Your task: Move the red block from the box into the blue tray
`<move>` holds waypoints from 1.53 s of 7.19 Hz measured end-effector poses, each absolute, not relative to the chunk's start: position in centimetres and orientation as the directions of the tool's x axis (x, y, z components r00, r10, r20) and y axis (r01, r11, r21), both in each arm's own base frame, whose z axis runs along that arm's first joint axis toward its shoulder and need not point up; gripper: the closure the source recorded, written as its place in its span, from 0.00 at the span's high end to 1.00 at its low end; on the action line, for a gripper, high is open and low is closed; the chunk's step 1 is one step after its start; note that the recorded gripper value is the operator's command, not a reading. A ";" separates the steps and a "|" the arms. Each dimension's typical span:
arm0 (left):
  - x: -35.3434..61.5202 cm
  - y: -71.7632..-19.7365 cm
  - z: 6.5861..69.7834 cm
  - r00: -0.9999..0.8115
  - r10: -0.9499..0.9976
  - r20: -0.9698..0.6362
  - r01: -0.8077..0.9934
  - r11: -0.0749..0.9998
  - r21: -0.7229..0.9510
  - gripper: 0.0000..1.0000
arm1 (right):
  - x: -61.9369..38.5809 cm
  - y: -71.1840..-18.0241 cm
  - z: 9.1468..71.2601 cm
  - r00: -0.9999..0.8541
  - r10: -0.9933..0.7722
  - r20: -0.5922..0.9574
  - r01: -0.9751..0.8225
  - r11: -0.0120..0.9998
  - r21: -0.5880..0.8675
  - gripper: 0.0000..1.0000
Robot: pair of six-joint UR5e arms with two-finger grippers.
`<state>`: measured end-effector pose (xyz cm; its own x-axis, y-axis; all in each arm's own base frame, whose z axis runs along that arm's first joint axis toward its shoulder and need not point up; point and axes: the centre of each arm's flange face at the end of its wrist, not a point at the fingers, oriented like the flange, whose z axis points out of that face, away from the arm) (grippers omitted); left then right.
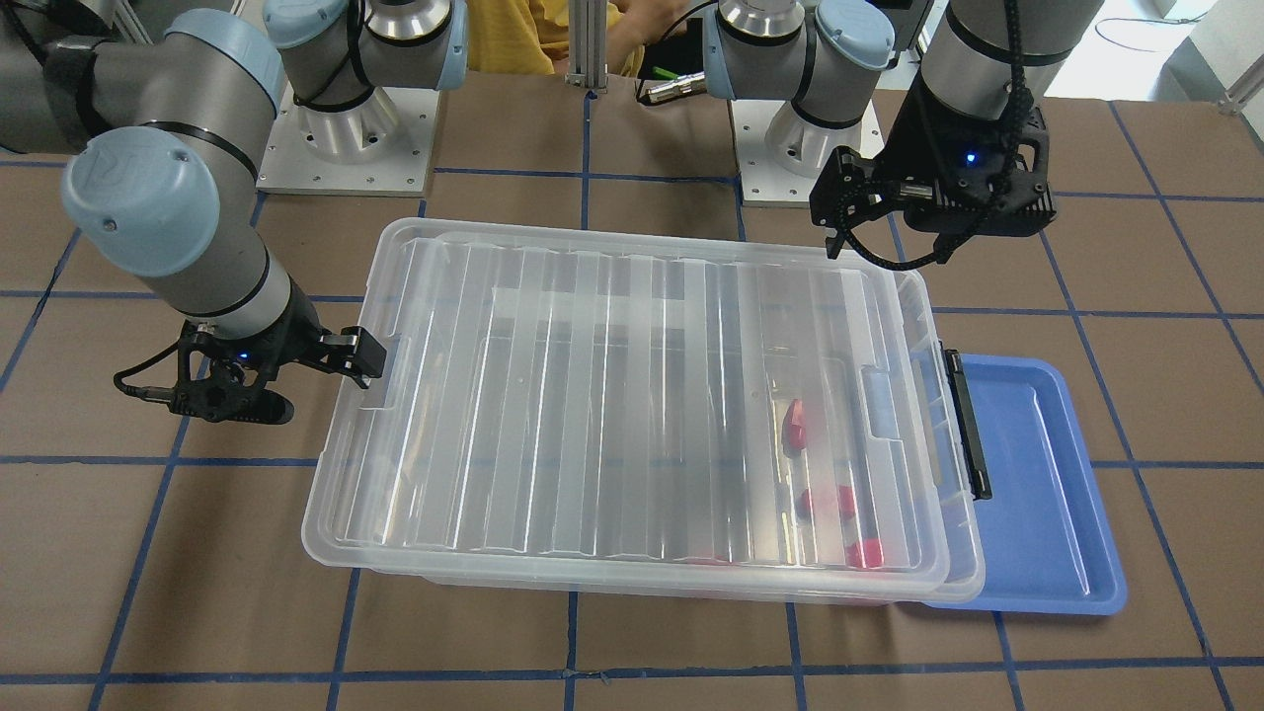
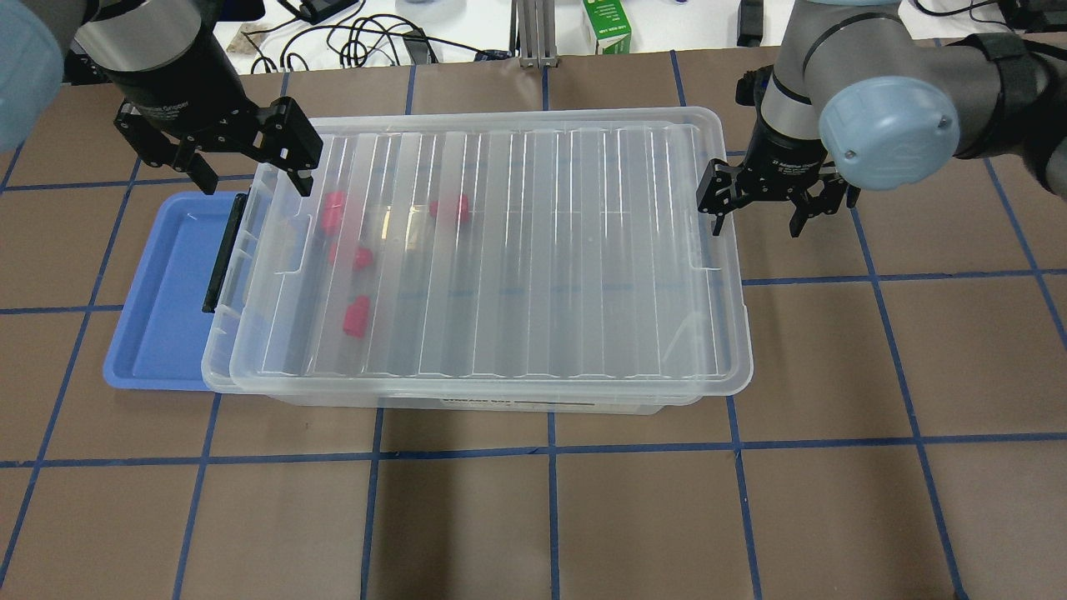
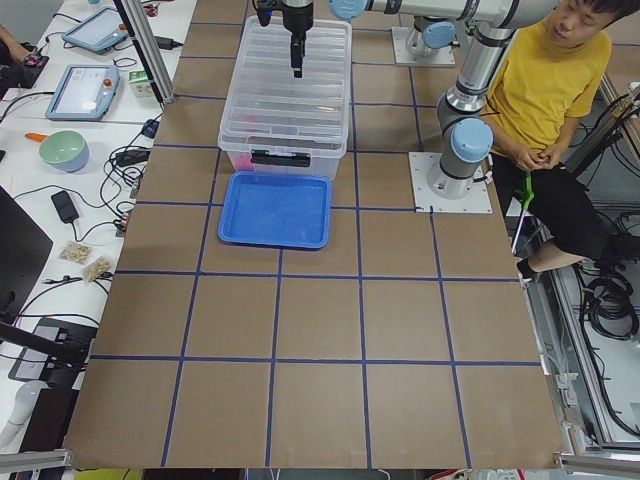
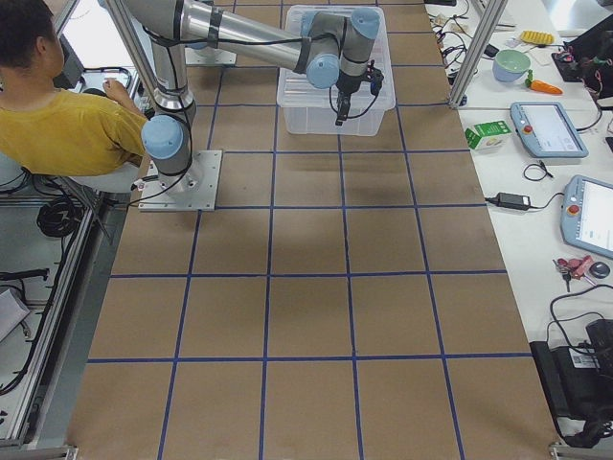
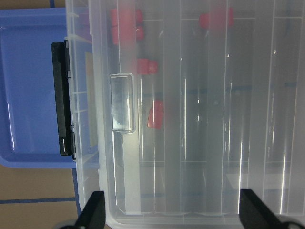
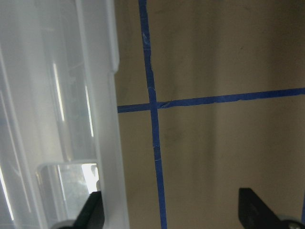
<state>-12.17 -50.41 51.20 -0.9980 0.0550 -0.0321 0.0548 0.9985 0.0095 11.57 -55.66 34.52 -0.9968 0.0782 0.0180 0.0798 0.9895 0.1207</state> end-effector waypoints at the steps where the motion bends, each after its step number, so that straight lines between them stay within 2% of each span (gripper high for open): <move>1: -12.2 -50.4 51.2 -0.998 0.055 -0.032 0.055 0.998 0.010 1.00 | 10.9 -55.8 34.5 -0.997 0.072 0.017 0.073 0.990 0.121 1.00; 11: -12.2 -50.3 51.3 -0.998 0.055 -0.032 0.055 0.998 0.009 1.00 | -0.1 -56.8 35.1 -0.998 -0.034 0.052 -0.027 0.992 0.123 1.00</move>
